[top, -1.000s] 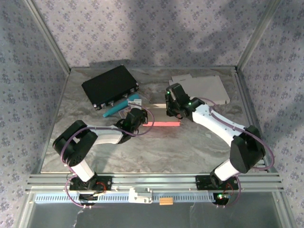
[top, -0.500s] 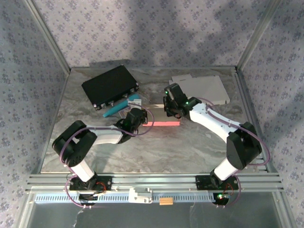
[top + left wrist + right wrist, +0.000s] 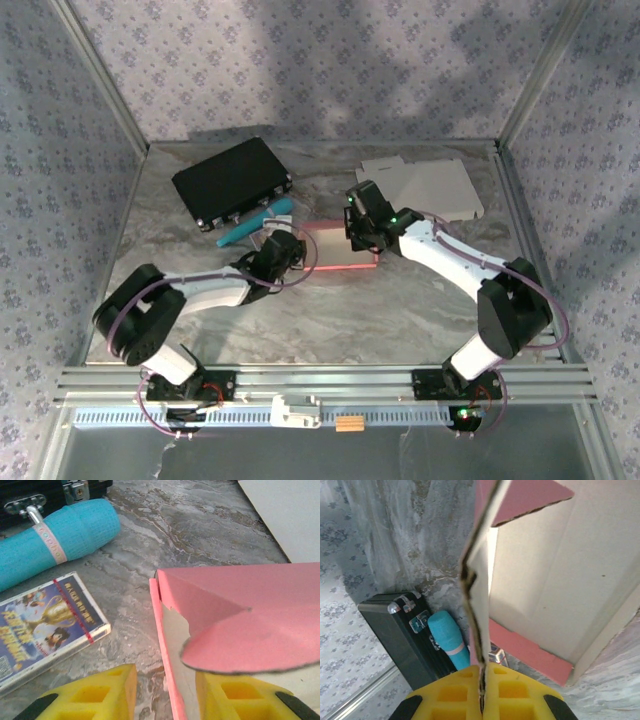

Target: Fold the paper box

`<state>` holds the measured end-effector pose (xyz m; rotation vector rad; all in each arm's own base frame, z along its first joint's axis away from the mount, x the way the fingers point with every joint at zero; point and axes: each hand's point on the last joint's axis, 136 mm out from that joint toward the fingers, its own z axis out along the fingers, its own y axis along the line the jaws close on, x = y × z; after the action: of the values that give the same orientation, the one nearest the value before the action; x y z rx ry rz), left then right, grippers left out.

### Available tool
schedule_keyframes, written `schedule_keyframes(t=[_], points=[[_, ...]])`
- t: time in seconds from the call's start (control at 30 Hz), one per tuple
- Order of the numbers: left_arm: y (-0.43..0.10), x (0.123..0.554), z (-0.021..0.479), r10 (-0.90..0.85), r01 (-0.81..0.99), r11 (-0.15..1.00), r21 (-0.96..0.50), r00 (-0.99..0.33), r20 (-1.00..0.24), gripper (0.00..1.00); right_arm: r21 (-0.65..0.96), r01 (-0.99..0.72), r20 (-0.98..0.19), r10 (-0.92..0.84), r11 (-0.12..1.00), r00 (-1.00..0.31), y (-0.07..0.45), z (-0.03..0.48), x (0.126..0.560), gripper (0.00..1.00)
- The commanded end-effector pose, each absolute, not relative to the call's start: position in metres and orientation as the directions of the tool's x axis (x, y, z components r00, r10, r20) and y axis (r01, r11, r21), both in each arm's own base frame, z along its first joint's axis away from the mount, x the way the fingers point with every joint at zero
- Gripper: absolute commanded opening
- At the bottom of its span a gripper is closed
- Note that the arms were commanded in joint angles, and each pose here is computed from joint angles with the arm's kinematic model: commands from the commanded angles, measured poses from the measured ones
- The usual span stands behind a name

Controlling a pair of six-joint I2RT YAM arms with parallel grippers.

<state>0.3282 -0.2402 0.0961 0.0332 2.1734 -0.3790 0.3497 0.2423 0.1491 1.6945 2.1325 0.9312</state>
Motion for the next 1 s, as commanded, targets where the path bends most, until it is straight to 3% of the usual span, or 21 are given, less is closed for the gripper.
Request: schedule_keyframes(t=[0.0, 0.27, 0.4, 0.53, 0.97], points=[[-0.231, 0.304, 0.098, -0.135, 0.147, 0.945, -0.292, -0.64, -0.756, 0.38, 0.598, 0.789, 0.156, 0.945, 0.142, -0.288, 0.234, 0.142, 0.335, 0.0], [-0.21, 0.257, 0.1, -0.175, 0.109, 0.924, -0.366, -0.731, -0.659, 0.43, 0.641, 0.75, 0.125, 0.942, 0.163, -0.311, 0.232, 0.134, 0.335, 0.0], [-0.194, 0.24, 0.124, -0.238, 0.068, 0.904, -0.422, -0.739, -0.63, 0.43, 0.649, 0.741, 0.112, 0.942, 0.173, -0.317, 0.229, 0.132, 0.332, 0.0], [-0.179, 0.23, 0.155, -0.293, 0.023, 0.891, -0.453, -0.732, -0.615, 0.58, 0.636, 0.746, 0.107, 0.934, 0.198, -0.34, 0.23, 0.125, 0.326, 0.0], [-0.201, 0.259, 0.207, -0.365, -0.115, 0.825, -0.554, -0.856, -0.365, 0.53, 0.596, 0.764, 0.09, 0.925, 0.246, -0.369, 0.223, 0.104, 0.314, 0.0]])
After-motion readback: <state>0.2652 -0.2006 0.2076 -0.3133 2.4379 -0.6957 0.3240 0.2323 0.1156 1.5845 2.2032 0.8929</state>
